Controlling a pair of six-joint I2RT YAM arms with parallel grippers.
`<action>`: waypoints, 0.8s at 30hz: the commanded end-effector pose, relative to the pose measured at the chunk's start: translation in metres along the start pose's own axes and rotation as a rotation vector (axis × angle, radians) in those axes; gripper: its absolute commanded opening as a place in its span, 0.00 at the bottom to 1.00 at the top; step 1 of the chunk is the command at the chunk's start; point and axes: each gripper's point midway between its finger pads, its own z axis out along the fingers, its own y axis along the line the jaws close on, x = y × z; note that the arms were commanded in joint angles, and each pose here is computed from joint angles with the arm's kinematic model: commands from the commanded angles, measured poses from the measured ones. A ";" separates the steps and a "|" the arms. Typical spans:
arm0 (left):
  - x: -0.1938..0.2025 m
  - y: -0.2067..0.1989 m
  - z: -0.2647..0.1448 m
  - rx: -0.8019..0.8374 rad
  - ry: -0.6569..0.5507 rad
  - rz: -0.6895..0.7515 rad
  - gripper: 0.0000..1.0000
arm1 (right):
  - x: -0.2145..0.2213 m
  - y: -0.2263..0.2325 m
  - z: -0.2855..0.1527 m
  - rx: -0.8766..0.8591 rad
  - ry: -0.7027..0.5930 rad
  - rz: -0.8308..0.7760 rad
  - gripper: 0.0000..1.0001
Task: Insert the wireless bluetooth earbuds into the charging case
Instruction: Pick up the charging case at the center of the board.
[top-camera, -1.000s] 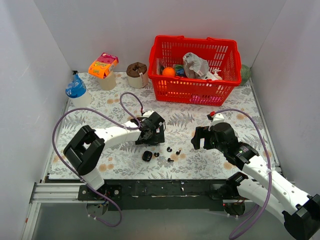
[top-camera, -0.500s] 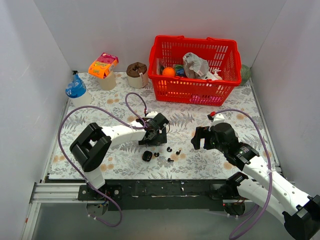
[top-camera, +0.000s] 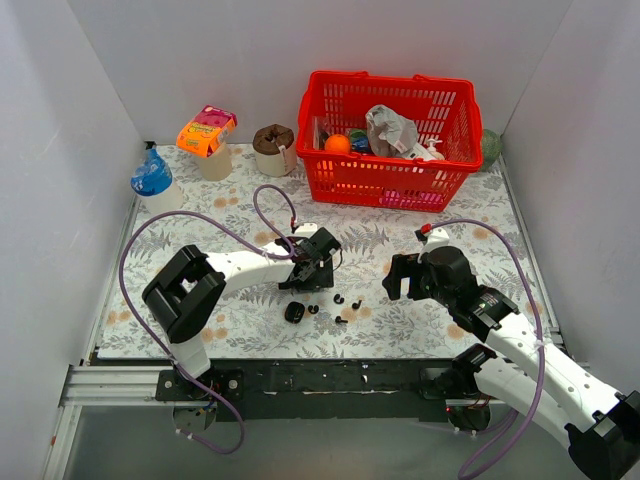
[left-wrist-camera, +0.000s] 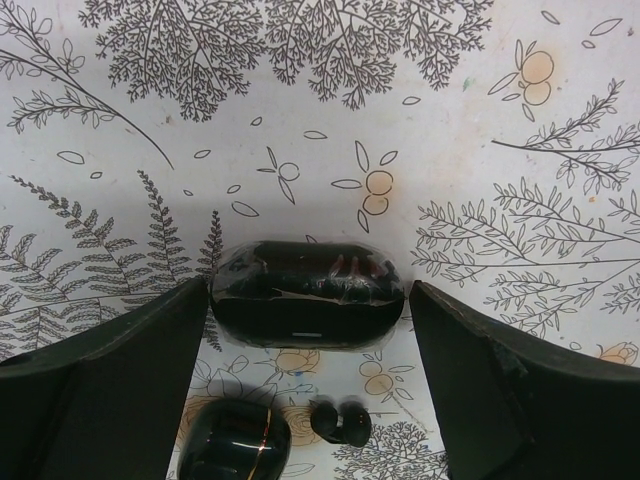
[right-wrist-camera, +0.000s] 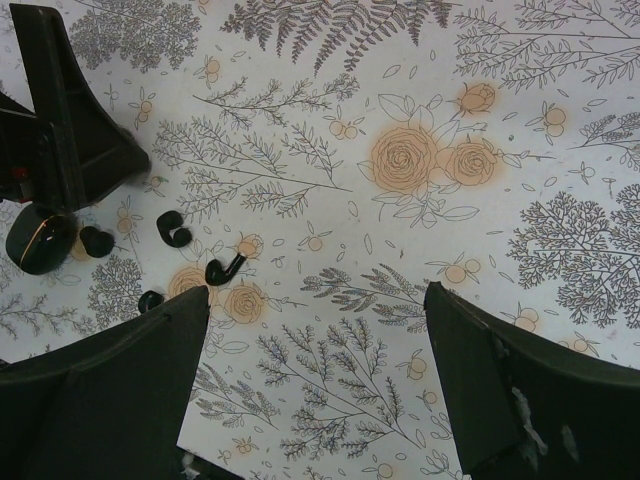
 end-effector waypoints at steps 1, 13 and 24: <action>-0.002 0.004 0.002 -0.035 -0.015 0.026 0.84 | -0.001 0.002 0.000 -0.010 -0.013 0.001 0.96; 0.002 0.011 0.006 -0.056 -0.011 0.080 0.79 | 0.001 0.001 0.001 -0.009 -0.006 0.001 0.96; 0.009 0.015 0.013 -0.076 0.004 0.075 0.74 | 0.000 0.002 0.000 -0.010 -0.006 0.001 0.96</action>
